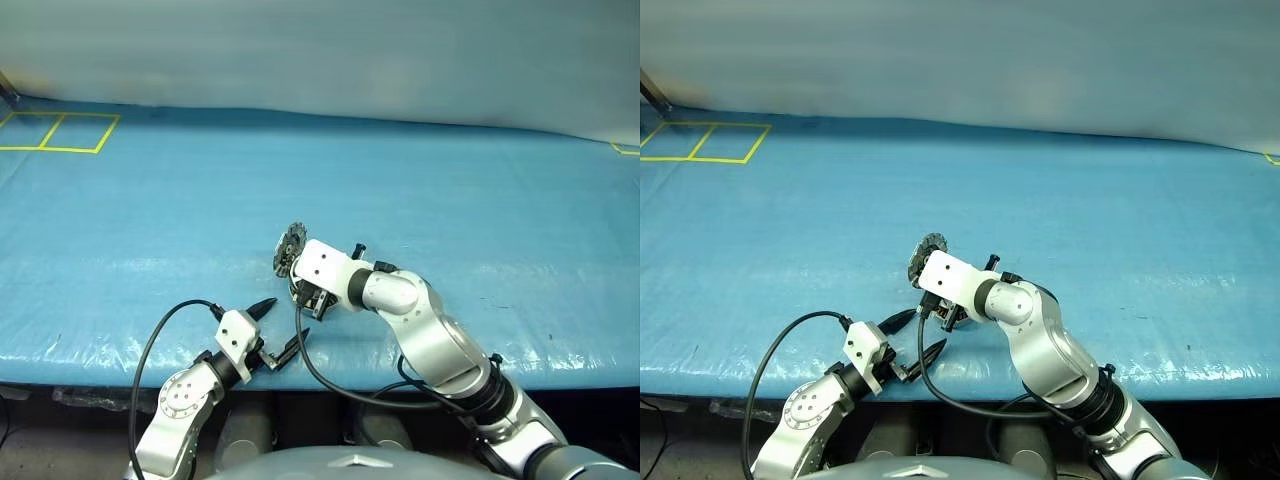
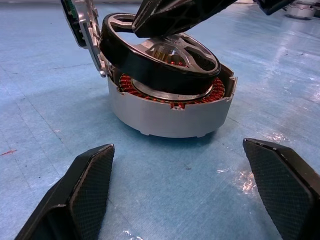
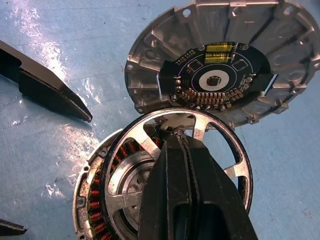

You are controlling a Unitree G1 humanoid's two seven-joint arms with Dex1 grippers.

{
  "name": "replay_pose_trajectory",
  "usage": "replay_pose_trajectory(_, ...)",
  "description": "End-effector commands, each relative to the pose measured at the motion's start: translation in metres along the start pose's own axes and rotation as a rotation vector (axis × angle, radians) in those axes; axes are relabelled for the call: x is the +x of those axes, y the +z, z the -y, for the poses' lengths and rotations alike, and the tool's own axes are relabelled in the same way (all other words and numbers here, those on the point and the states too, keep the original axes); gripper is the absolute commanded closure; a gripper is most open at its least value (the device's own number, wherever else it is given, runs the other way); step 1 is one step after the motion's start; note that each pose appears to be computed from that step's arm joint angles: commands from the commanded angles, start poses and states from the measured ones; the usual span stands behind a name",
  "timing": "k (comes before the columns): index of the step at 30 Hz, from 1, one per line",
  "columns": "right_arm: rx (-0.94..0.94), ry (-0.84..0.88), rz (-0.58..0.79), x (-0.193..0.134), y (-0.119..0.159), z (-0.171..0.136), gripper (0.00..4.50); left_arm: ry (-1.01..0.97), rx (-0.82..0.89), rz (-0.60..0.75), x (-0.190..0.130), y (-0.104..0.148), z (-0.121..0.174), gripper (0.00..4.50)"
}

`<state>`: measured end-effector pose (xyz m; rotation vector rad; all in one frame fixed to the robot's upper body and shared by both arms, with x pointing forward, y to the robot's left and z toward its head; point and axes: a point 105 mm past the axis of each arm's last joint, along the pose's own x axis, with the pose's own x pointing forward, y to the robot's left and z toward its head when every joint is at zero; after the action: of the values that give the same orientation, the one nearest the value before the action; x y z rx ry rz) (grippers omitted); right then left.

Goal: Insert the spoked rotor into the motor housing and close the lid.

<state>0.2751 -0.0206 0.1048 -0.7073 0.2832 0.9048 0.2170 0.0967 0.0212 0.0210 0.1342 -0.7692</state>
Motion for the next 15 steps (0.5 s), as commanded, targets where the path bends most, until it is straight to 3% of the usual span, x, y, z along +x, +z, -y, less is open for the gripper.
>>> replay_pose_trajectory(1, 0.013, 0.006, -0.011, -0.009, -0.003, 0.001, 4.47, 0.004, -0.006, 0.02, 0.0, 0.003, 0.001, 0.0)
replay_pose_trajectory(8, 0.112, 0.005, 0.093, -0.029, 0.019, 0.009, 4.47, -0.002, -0.011, 0.02, 0.0, 0.002, 0.002, 0.0)
replay_pose_trajectory(15, 0.171, -0.046, 0.113, -0.036, 0.02, 0.024, 4.47, -0.007, -0.013, 0.021, 0.001, 0.002, 0.004, 0.0)
